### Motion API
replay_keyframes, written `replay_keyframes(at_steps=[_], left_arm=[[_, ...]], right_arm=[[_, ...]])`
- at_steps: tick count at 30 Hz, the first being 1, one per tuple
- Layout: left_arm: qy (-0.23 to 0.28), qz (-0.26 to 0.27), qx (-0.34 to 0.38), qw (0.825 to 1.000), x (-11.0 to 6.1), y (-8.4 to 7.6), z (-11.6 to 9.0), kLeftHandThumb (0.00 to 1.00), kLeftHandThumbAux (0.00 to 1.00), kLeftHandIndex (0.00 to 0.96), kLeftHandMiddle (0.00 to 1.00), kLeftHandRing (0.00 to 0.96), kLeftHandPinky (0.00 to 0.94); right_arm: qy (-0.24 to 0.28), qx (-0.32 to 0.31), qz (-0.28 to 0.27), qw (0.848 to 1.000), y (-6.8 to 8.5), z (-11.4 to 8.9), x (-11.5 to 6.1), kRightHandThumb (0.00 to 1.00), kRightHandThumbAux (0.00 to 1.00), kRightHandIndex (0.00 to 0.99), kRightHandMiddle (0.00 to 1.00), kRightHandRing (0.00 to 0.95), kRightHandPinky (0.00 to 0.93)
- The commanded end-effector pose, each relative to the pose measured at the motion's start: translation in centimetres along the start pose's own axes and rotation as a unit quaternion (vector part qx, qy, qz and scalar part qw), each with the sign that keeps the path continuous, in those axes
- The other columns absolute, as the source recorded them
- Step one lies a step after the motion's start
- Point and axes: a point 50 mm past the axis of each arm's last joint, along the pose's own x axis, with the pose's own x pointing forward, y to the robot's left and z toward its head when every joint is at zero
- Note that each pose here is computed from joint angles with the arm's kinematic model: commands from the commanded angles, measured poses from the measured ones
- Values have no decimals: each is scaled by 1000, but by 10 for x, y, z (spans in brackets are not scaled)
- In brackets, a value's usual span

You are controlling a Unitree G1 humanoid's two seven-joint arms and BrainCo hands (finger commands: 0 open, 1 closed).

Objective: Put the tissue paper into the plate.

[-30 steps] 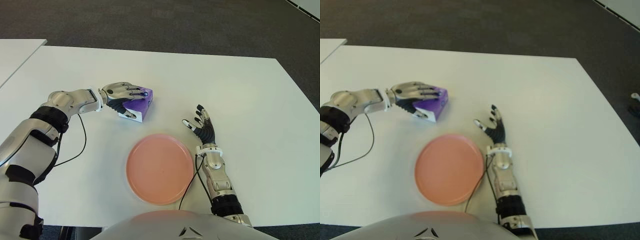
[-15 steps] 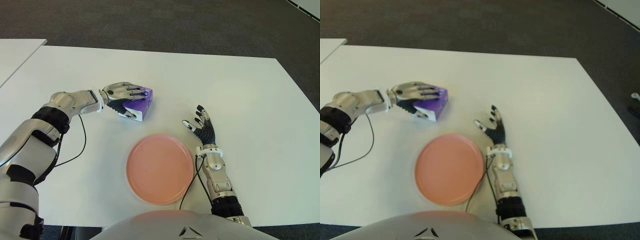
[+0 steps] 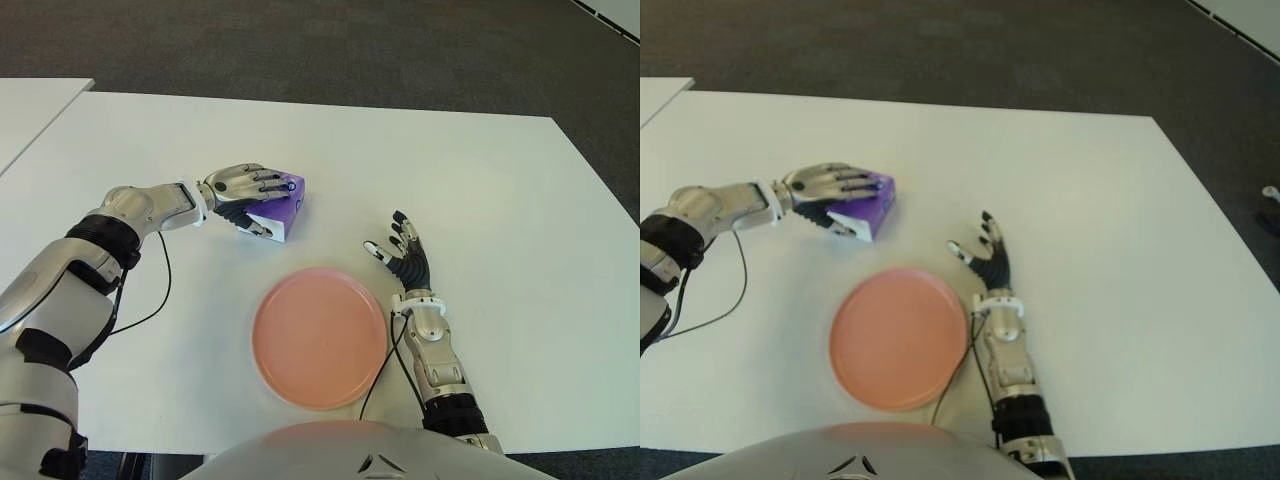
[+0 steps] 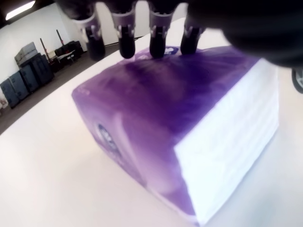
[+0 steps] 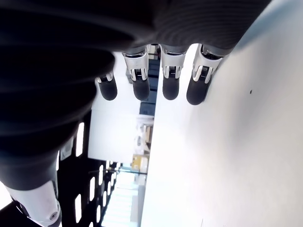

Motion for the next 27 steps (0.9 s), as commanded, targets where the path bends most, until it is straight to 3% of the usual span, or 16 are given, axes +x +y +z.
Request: replay_keyframes(at_steps=[1, 17, 27], left_arm=[[-3, -15, 10, 1000, 0, -8, 3, 409, 104, 0, 0, 0, 0], [16, 19, 27, 999, -1, -5, -2, 403, 98, 0, 0, 0, 0], [24, 24, 47, 998, 3, -21, 6, 358, 96, 0, 0, 0, 0]], right_arm=[[74, -7, 4, 997, -2, -26, -14, 179, 686, 0, 40, 59, 98], [80, -10, 10, 997, 0, -25, -14, 179, 684, 0, 40, 61, 93], [85, -8, 11, 996, 3, -24, -14, 205, 697, 0, 44, 67, 113]])
